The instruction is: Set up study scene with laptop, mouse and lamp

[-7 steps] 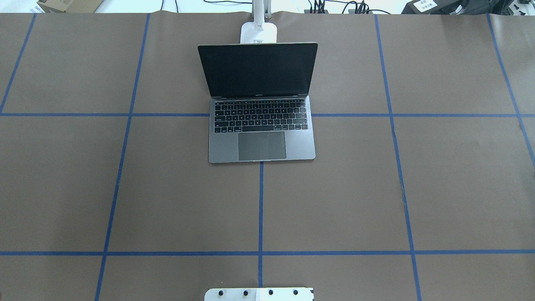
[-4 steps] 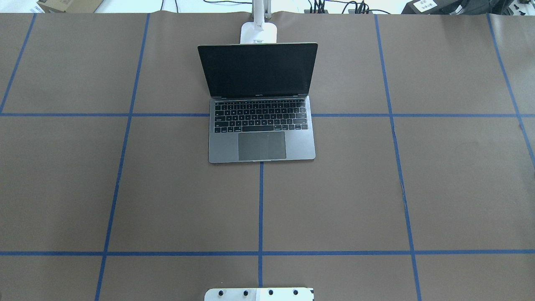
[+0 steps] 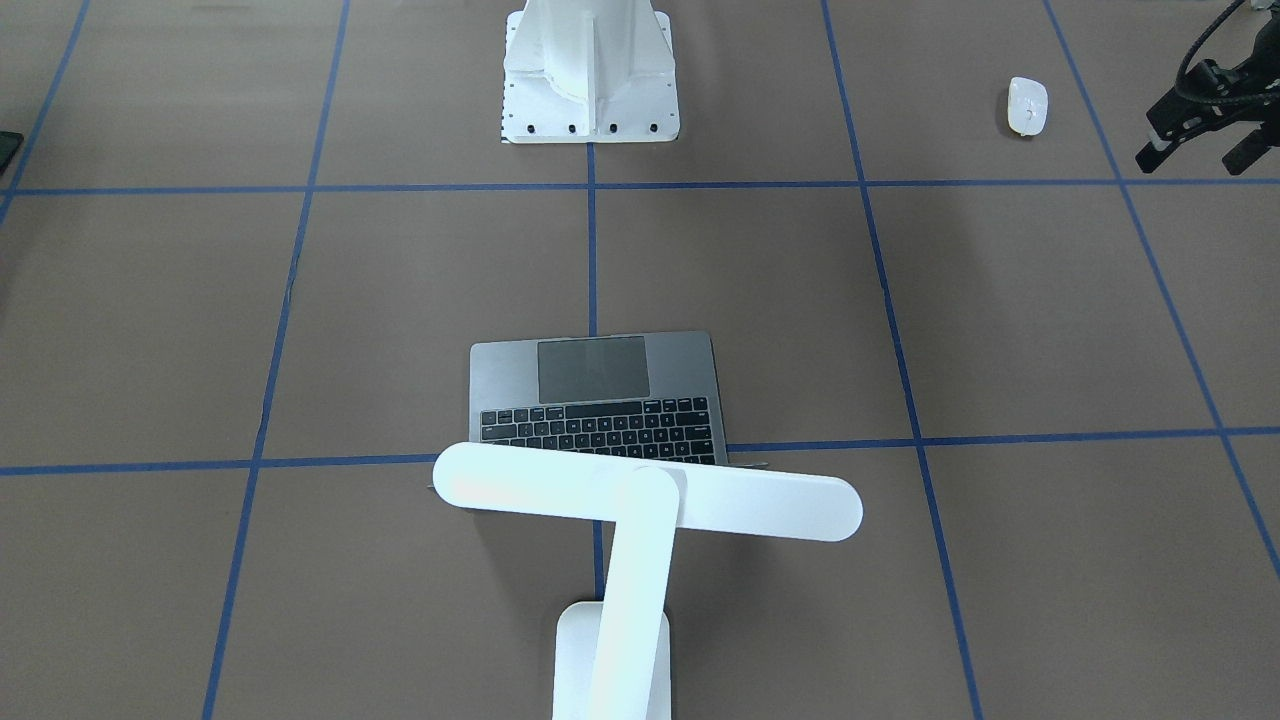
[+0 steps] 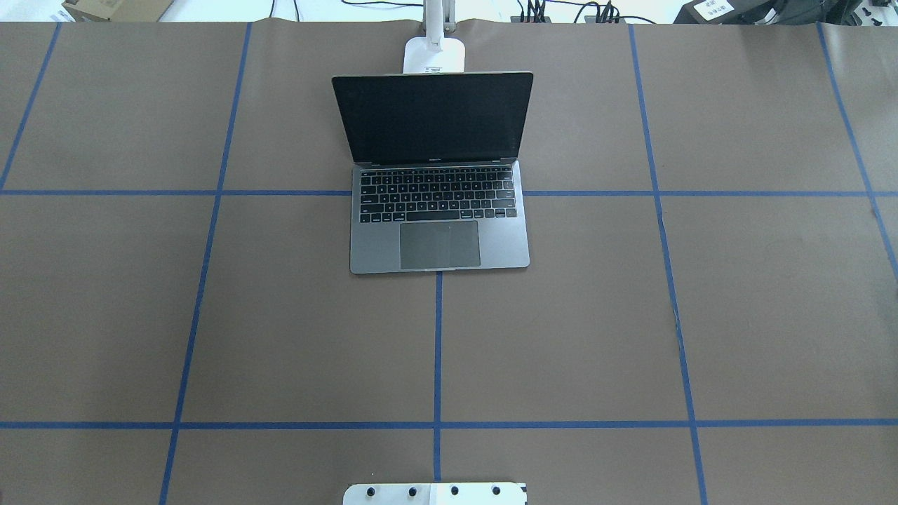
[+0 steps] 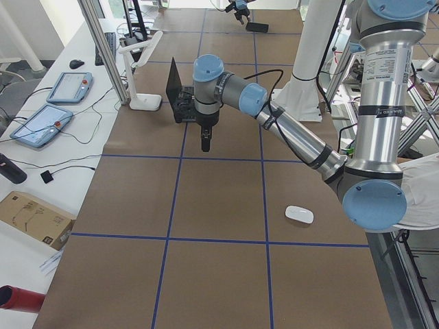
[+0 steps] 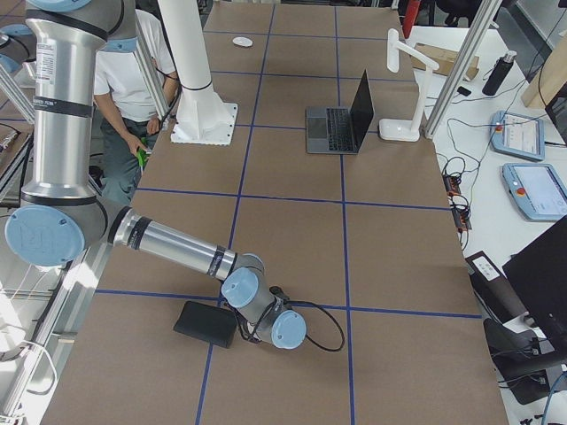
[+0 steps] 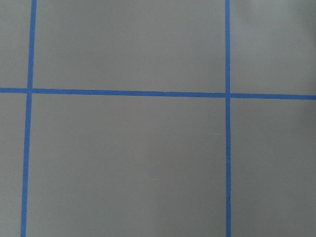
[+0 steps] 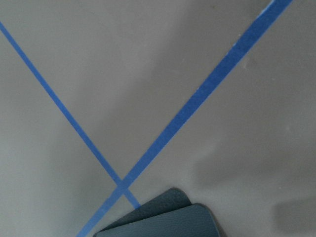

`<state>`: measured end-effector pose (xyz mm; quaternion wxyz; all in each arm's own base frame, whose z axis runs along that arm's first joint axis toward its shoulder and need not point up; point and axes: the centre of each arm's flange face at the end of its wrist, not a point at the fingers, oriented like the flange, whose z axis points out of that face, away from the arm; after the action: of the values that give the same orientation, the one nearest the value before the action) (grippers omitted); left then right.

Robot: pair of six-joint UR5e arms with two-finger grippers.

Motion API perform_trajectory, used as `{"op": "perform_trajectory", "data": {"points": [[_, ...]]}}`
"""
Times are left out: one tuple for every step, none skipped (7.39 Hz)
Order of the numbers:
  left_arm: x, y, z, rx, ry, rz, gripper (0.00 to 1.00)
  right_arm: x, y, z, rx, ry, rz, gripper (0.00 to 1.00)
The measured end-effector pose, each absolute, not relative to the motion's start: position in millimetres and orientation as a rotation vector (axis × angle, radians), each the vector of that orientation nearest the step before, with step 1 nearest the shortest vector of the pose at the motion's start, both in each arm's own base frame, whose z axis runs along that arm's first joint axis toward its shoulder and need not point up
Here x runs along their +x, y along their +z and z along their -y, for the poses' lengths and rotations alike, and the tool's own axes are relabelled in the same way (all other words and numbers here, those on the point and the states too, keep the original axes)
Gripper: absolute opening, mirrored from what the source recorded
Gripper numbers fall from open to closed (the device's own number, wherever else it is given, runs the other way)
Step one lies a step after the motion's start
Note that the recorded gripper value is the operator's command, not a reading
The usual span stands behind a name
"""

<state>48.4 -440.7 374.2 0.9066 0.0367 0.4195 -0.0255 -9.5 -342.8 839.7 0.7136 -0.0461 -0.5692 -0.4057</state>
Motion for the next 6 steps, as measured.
{"op": "perform_trajectory", "data": {"points": [[48.4,374.3,440.6,0.076,-0.052,-0.866,1.00,-15.9,837.3,344.2,-0.105,-0.919,1.264,0.90],[48.2,372.8,439.9,0.078,-0.052,-0.867,1.00,-19.6,835.7,345.2,-0.105,-0.933,1.264,0.90],[48.0,371.3,439.1,0.081,-0.051,-0.868,1.00,-22.1,835.0,345.8,-0.104,-0.944,1.265,0.90],[48.0,371.3,439.0,0.081,-0.052,-0.868,1.00,-24.5,833.1,348.0,-0.101,-0.956,1.265,0.90],[48.0,371.2,439.0,0.080,-0.054,-0.868,1.00,-25.1,831.0,351.1,-0.095,-0.964,1.262,0.90],[48.1,370.8,439.0,0.078,-0.060,-0.869,1.00,-22.8,829.2,353.2,-0.089,-0.967,1.257,0.91]]}}
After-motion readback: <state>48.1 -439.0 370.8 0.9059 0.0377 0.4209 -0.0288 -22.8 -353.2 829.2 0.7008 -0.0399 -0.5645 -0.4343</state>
